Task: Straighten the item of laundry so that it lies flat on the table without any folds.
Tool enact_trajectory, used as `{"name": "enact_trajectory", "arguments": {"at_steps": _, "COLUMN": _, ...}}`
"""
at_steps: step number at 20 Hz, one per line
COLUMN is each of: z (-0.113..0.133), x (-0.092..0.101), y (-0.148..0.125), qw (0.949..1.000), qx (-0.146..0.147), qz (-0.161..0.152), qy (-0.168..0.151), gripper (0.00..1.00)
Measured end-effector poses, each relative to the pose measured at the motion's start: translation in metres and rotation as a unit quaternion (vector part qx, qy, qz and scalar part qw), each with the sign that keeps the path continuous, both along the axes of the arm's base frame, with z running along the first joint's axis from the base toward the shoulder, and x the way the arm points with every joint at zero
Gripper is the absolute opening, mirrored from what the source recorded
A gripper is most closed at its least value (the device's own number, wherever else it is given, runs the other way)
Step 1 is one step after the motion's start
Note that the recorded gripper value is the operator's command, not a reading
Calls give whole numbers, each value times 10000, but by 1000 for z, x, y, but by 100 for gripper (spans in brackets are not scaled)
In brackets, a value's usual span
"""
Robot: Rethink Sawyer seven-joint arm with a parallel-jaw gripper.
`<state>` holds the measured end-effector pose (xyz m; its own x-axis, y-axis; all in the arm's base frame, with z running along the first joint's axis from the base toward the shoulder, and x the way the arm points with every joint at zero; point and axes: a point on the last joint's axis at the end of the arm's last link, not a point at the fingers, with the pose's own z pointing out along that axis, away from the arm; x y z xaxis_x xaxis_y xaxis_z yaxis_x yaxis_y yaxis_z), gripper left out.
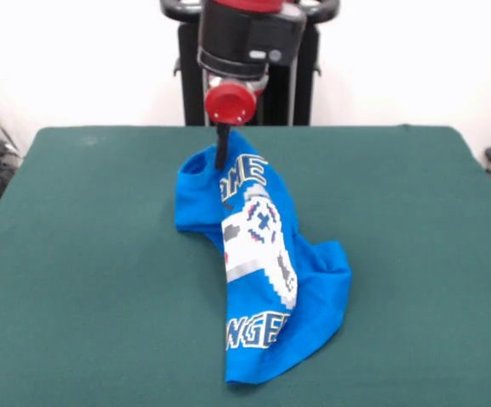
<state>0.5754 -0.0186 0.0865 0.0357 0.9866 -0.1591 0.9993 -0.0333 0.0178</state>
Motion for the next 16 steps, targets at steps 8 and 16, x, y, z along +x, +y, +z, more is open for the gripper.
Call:
{"name": "enact_trajectory", "arguments": {"at_steps": 8, "z": 24, "x": 9, "y": -7, "qw": 9880, "qx": 1092, "qz": -979, "qy": 484, "gripper": 100}}
{"name": "enact_trajectory", "arguments": {"at_steps": 16, "z": 19, "x": 17, "y": 20, "qw": 9846, "qx": 1401, "qz": -913, "qy": 519, "gripper": 100}}
